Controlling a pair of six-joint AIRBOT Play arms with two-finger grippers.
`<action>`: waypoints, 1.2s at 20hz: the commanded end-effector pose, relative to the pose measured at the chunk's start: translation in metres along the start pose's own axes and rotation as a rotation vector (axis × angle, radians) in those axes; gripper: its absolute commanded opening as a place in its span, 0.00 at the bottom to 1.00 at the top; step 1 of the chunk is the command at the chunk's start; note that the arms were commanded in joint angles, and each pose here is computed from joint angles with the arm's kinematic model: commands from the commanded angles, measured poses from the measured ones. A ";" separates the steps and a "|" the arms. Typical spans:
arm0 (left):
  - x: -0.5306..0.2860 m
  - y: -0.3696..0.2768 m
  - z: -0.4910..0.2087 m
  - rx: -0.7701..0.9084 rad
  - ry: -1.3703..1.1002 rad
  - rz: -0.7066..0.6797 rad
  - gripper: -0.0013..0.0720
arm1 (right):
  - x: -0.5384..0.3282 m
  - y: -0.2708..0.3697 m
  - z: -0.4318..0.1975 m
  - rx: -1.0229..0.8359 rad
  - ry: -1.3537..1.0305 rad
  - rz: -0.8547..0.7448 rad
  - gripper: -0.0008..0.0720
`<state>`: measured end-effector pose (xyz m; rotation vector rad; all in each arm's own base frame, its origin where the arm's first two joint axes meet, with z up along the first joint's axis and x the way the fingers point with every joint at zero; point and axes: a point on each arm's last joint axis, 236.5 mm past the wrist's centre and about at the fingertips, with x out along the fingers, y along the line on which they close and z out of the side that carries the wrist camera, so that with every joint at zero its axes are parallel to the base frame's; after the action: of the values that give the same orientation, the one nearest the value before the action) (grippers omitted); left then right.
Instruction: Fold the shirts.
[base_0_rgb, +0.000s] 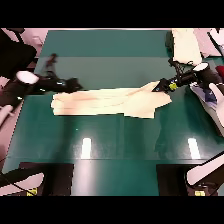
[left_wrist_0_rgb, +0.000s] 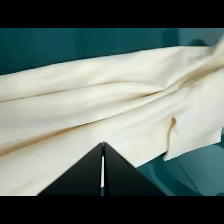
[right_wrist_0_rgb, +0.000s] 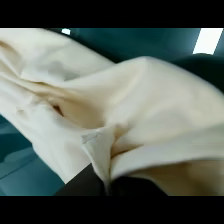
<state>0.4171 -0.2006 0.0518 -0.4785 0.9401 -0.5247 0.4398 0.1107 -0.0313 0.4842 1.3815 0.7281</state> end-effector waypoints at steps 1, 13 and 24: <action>0.061 -0.091 -0.042 0.150 -0.012 -0.092 0.05 | -0.013 0.020 -0.026 -0.065 0.105 -0.010 0.05; 0.200 -0.120 -0.105 0.095 0.135 -0.100 0.05 | -0.103 0.042 -0.027 -0.100 -0.121 -0.105 0.05; 0.204 -0.102 -0.073 0.086 0.130 -0.092 0.04 | -0.004 0.181 -0.016 -0.203 -0.107 0.016 0.05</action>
<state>0.4227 -0.4298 -0.0545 -0.4357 0.9930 -0.6747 0.3893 0.1844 0.0893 0.3537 1.2326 0.8274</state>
